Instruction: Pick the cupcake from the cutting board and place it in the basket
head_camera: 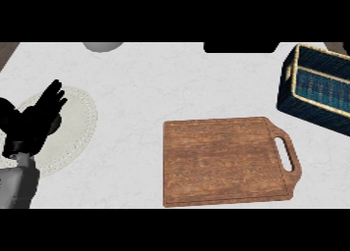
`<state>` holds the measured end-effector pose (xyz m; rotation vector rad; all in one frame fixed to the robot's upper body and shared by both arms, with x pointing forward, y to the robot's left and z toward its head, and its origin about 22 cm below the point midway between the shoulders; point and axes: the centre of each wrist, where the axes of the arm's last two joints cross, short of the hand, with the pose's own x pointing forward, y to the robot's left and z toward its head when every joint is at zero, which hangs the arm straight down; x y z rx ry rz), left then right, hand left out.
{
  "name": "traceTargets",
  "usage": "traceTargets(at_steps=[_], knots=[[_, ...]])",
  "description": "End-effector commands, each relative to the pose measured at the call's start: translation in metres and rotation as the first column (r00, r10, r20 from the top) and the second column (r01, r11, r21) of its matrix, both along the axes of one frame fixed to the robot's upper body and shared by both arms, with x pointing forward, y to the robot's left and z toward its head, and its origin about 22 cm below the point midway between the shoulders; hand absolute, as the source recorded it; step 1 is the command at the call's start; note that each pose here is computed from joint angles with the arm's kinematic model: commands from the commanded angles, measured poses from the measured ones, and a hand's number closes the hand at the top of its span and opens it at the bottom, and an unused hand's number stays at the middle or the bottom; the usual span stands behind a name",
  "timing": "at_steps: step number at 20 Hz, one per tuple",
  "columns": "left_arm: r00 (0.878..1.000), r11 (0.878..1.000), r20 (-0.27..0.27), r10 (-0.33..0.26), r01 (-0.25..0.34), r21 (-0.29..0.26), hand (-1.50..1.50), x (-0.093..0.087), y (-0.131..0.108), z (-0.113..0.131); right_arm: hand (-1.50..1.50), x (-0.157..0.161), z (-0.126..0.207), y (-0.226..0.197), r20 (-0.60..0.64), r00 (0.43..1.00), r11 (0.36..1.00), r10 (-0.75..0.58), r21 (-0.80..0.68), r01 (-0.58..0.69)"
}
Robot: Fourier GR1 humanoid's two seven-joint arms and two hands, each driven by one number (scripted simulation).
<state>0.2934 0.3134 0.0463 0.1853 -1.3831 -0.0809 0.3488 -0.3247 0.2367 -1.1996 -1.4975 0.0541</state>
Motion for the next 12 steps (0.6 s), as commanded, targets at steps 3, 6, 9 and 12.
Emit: traceTargets(at_steps=[3,6,9,12], knots=[[1.000,1.000,0.011,0.000,0.000,0.005,0.00,-0.007,0.005,-0.003,-1.50,0.021,-0.035,-0.026,-0.043,0.997,0.998,-0.056,0.031,0.058],[1.000,1.000,-0.001,-0.014,0.014,-0.005,0.00,-0.005,0.011,-0.008,-1.50,0.024,-0.037,-0.031,-0.003,1.000,1.000,0.016,0.023,-0.016],[1.000,1.000,0.002,0.011,-0.011,0.014,0.00,0.005,0.002,-0.009,-1.50,0.022,-0.017,-0.034,0.027,0.998,0.997,0.064,0.046,-0.065],[1.000,1.000,0.013,0.007,-0.007,0.004,0.00,0.007,0.003,-0.006,-1.50,0.018,-0.009,-0.045,0.121,0.993,0.993,0.018,0.113,-0.031]])
